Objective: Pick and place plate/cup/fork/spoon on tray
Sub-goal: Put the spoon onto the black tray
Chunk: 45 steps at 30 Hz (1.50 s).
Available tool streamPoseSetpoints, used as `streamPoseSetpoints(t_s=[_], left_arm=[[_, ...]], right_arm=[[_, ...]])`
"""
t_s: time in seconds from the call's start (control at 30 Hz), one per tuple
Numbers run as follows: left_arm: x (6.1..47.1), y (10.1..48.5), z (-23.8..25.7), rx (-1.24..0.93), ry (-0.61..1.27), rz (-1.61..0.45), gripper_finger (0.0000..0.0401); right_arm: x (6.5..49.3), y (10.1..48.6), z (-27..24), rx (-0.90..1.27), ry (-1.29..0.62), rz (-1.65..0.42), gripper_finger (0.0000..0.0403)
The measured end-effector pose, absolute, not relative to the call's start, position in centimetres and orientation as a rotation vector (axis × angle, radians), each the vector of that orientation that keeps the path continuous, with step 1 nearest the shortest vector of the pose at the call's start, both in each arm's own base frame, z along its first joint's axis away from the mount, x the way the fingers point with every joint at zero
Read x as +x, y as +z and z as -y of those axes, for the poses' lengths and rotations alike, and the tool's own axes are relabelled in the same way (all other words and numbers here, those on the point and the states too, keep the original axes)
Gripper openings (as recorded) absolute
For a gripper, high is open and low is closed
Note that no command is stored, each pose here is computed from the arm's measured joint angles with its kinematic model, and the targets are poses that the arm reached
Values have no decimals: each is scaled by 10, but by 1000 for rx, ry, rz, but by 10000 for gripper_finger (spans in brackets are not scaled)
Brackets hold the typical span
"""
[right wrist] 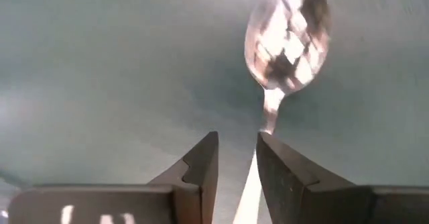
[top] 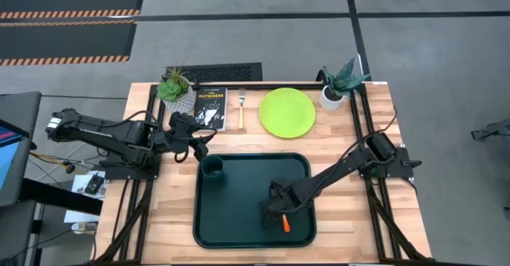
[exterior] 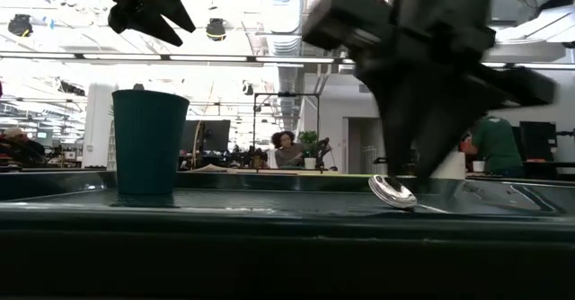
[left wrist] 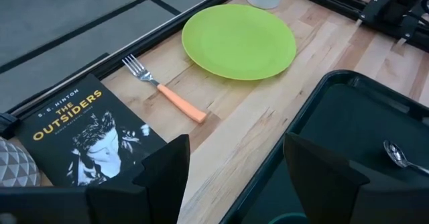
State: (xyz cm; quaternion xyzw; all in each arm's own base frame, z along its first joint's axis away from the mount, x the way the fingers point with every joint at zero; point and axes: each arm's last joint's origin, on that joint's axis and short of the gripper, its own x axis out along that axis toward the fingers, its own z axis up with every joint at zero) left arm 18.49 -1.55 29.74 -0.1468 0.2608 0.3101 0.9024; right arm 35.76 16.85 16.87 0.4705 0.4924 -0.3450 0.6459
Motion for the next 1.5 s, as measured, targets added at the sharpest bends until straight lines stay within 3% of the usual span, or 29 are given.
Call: streamPoseSetpoints(t_s=[0.2, 0.5, 1.5], left_arm=[[185, 297, 15, -308, 642, -538, 229], [185, 297, 16, -322, 646, -534, 229], [185, 297, 15, -337, 651, -528, 229]], right_arm=[[377, 179, -146, 937, -678, -1092, 113], [389, 177, -108, 862, -675, -1100, 108], [378, 163, -110, 856, -759, -1125, 108]])
